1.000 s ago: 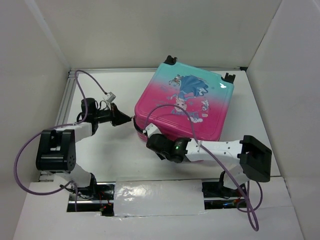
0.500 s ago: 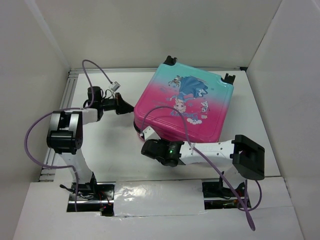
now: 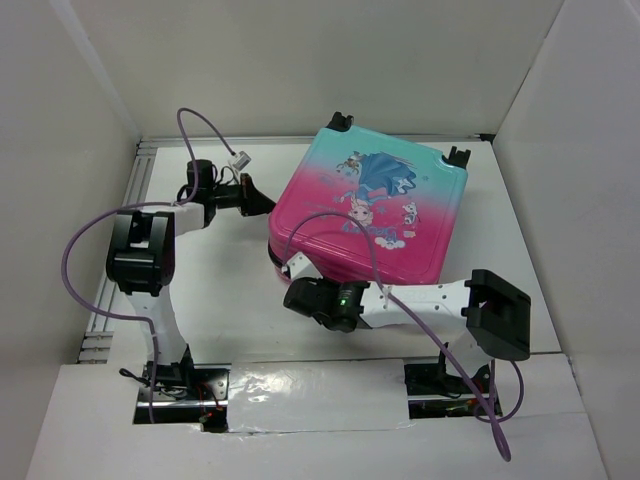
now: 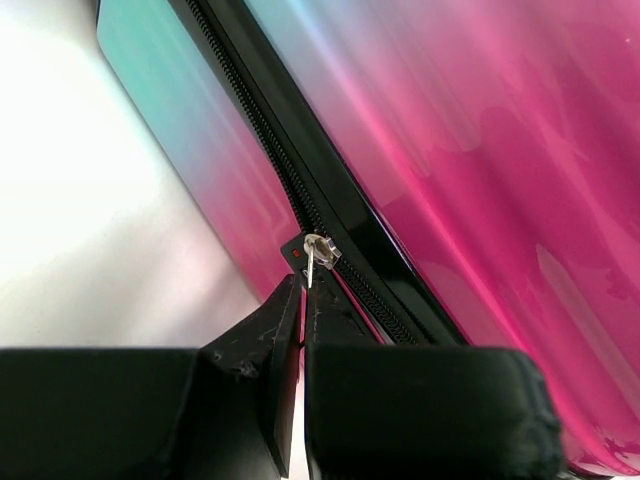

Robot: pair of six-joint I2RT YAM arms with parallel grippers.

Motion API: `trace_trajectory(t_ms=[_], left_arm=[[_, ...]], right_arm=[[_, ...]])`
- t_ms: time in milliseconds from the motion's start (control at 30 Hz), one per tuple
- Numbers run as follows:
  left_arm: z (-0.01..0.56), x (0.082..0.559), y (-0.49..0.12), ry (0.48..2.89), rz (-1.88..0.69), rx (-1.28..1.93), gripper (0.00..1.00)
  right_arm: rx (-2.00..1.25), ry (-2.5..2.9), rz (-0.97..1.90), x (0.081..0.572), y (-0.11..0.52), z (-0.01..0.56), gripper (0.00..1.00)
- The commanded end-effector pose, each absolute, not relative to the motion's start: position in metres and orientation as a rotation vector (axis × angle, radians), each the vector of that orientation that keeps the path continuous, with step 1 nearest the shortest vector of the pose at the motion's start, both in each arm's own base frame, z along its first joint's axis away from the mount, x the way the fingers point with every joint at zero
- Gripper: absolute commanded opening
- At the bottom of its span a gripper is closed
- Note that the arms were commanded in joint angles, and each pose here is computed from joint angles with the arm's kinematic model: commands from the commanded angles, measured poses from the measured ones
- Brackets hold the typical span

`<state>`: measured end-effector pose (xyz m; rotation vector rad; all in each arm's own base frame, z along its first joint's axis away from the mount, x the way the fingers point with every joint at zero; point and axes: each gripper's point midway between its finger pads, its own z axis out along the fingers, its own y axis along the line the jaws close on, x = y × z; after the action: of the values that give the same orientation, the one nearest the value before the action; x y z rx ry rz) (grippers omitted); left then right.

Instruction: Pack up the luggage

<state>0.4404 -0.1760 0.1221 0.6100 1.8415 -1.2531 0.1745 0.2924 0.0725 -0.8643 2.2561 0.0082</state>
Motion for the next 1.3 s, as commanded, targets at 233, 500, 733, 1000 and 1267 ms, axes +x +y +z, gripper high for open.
trace_trajectory(t_ms=[233,500,733,1000,1267], left_arm=[[0.131,0.496,-0.112,1.823,-0.804,0.455,0.32],[0.170,0.467,-0.103,1.725,-0.777,0.444,1.00],[0.196,0.485,-0.097,1.743,-0.787,0.317,1.00],[0.214,0.509,-0.119,1.732,-0.774,0.269,1.00],[0.207,0.518,-0.155,1.804,-0.667,0.260,0.98]], right_arm=[[-0.902,2.363,-0.200,0.162,0.234,0.074,0.00],[-0.873,2.317,-0.087,0.175,0.277,0.106,0.58],[-0.765,2.046,0.237,0.207,0.359,0.252,0.91],[-0.153,1.947,0.146,0.300,0.280,0.355,1.00],[0.726,1.845,-0.154,0.344,0.035,0.346,0.96]])
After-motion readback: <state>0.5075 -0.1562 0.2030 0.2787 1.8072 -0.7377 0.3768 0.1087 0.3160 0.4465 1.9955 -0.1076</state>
